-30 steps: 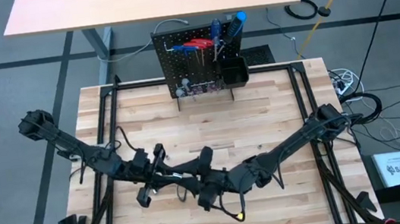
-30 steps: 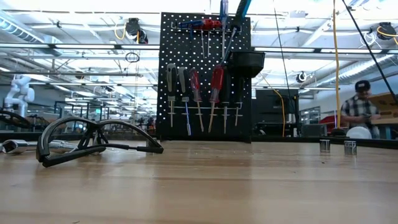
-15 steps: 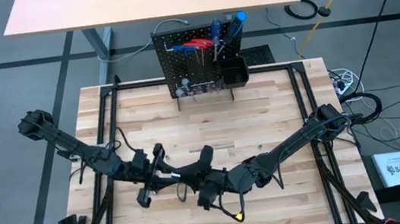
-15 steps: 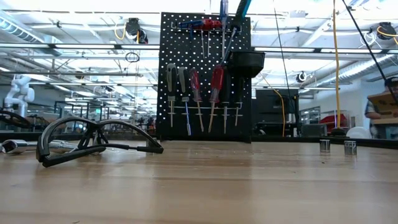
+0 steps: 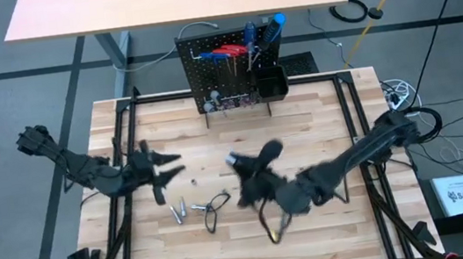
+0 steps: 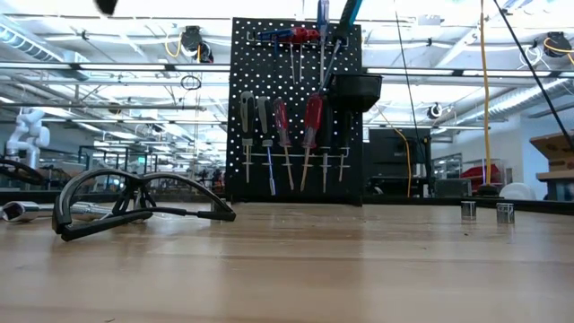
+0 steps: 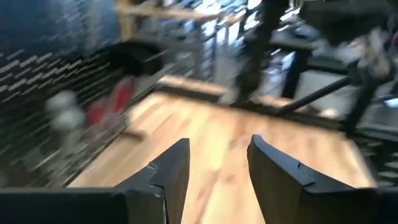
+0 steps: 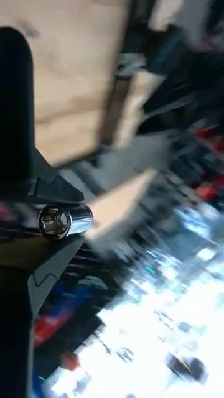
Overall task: Hang tools onto peg board
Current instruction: Put the socket into the black bin on the peg board
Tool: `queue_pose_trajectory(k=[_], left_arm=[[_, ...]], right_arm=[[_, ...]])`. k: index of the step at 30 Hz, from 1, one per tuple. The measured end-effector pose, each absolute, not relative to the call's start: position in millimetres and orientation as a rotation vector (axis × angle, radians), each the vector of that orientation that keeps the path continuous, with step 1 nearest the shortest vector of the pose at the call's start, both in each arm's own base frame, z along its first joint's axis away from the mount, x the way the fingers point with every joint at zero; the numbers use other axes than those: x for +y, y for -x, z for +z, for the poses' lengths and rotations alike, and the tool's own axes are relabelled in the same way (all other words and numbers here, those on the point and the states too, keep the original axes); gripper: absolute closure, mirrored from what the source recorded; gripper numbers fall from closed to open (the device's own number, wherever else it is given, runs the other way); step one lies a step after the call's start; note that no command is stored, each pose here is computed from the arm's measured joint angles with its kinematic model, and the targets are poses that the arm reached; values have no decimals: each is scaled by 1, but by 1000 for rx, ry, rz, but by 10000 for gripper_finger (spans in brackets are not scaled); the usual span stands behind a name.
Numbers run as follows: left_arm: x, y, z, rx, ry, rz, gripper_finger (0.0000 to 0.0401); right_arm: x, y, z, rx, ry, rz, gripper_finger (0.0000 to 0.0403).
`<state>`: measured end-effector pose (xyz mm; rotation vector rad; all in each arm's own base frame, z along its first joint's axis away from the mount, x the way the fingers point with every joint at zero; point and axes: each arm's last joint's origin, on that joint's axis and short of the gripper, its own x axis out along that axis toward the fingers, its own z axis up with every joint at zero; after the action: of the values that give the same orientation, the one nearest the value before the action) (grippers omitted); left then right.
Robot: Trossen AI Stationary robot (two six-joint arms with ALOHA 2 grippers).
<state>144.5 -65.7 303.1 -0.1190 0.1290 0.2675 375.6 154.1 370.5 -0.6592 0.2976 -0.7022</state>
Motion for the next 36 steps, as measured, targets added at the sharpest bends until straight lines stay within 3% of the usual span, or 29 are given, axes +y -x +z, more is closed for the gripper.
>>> queue_pose_trajectory(k=[5,7,12,17,29,36], left_arm=[[-58,-131,282,203,176,319,237],[-60,-131,271,208,173,310,237],[-63,-135,245,203,152,328,237],[-63,-137,251,134,141,331,237],[-68,-138,256,117,164,194,237],[-69,-138,257,117,171,162,237]], right_arm=[[77,-329,384,485,251,-612,351],[46,-313,387,537,112,-712,351],[-12,-296,400,527,-49,-842,351],[-65,-290,402,518,-214,-893,351],[-101,-296,382,577,-330,-1004,349],[-109,-294,379,577,-352,-1043,314]])
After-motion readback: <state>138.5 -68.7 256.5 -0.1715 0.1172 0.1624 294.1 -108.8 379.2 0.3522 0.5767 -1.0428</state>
